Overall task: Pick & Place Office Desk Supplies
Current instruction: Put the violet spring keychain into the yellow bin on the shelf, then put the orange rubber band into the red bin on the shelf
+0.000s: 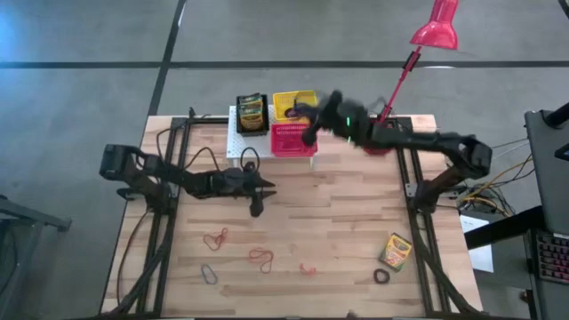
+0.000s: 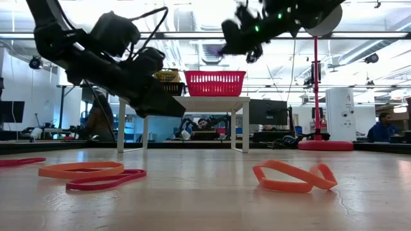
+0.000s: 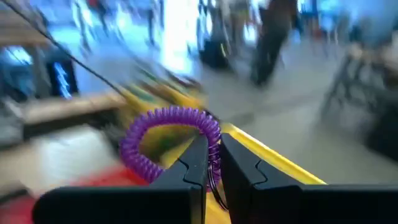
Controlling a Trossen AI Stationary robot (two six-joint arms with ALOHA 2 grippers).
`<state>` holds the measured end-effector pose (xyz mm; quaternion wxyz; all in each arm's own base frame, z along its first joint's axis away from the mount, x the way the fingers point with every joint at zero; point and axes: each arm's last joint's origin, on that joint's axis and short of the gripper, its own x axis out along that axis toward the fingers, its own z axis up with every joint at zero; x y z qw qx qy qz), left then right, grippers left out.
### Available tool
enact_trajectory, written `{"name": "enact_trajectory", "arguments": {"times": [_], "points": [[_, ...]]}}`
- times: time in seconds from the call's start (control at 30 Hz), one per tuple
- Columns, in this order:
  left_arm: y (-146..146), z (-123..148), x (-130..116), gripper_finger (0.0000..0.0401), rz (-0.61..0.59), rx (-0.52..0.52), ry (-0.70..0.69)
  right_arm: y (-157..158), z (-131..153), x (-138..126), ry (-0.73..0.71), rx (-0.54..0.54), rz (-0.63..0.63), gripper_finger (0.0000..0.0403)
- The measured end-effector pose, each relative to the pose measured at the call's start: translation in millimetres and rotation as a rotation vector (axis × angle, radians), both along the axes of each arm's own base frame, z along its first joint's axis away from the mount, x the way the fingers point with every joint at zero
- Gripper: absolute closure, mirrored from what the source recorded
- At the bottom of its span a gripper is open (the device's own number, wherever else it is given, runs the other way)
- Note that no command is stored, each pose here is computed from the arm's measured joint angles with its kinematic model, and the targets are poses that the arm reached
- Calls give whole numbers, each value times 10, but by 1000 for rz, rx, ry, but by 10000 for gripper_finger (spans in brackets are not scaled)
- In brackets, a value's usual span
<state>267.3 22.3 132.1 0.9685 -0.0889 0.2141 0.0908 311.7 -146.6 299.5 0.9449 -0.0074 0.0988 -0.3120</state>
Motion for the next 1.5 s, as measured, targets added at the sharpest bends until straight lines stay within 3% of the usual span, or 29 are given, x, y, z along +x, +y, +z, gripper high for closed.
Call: {"name": "enact_trajectory", "arguments": {"times": [0.17, 0.33, 0.57, 0.83, 1.0, 1.17, 1.5], "points": [[146, 0, -16, 270, 56, -7, -2, -630, 91, -161, 183, 161, -22, 380], [185, 9, -16, 270, 101, -18, -10, -1002, 149, -153, 290, 245, 42, 380], [196, 52, 21, 270, 117, -16, -28, -1152, 179, -1, 431, 270, 87, 369], [189, 54, 24, 270, 114, -12, -29, -1199, 214, 40, 479, 266, 104, 292], [172, 29, 15, 270, 106, -15, 0, -1174, 290, 27, 471, 241, 115, 254], [109, -17, -1, 270, 87, -14, 54, -968, 586, -20, 407, 165, 144, 248], [-255, 139, -34, 275, -47, -11, 40, 57, 772, 9, 351, 49, 374, 286]]}}
